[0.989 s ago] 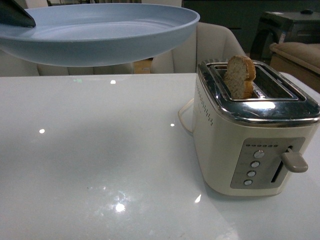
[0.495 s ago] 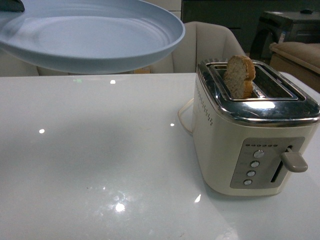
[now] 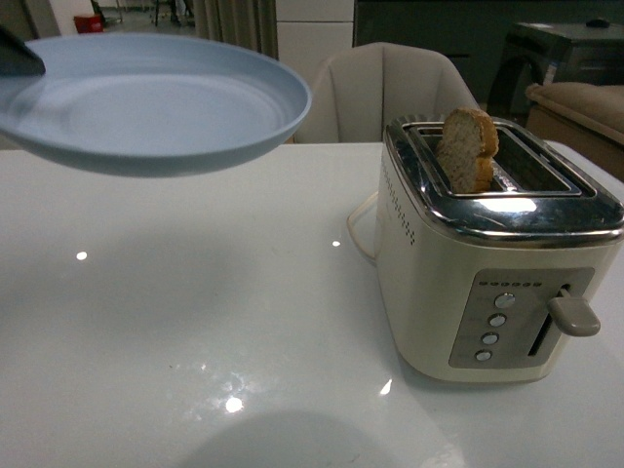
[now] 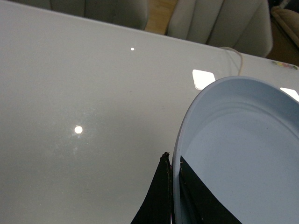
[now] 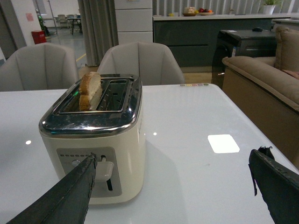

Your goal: Left arm holds plate, right arm toasts bread

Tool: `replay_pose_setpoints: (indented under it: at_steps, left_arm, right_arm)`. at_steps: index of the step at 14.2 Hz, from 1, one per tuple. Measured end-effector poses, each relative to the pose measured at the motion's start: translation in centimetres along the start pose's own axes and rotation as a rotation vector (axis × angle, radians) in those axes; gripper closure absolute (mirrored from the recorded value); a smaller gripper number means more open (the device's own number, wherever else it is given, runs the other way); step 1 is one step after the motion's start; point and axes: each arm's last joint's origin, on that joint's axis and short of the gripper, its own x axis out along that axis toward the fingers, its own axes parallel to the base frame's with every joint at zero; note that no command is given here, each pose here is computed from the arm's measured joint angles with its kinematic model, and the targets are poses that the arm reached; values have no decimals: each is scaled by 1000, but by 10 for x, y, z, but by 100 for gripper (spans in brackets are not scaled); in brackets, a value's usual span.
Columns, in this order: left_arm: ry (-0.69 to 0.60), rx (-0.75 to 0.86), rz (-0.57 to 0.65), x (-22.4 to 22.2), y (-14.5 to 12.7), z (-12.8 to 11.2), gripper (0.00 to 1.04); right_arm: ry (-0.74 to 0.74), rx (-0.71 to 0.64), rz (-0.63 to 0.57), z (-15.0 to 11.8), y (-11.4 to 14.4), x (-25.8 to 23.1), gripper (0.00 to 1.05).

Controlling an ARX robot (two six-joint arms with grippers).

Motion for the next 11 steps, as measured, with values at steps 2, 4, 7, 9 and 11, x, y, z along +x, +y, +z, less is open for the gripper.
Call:
replay_pose_setpoints:
  at_steps: [2, 4, 7, 9, 11]
  left_arm:
    - [20, -44, 64, 28, 21, -9, 102]
    - [36, -67, 109, 57, 39, -18, 102]
    - [145, -121, 210, 96, 73, -57, 102]
    - [176, -159, 266, 114, 93, -76, 102]
    - [180, -177, 308, 125, 103, -86, 102]
  right_arm:
    - [0, 0, 0, 0, 0, 0, 6]
    - [0, 0, 0, 0, 0, 0, 6]
    - [0, 0, 0, 0, 0, 0, 6]
    - [0, 0, 0, 0, 0, 0, 6]
    - [0, 0, 0, 0, 0, 0, 6]
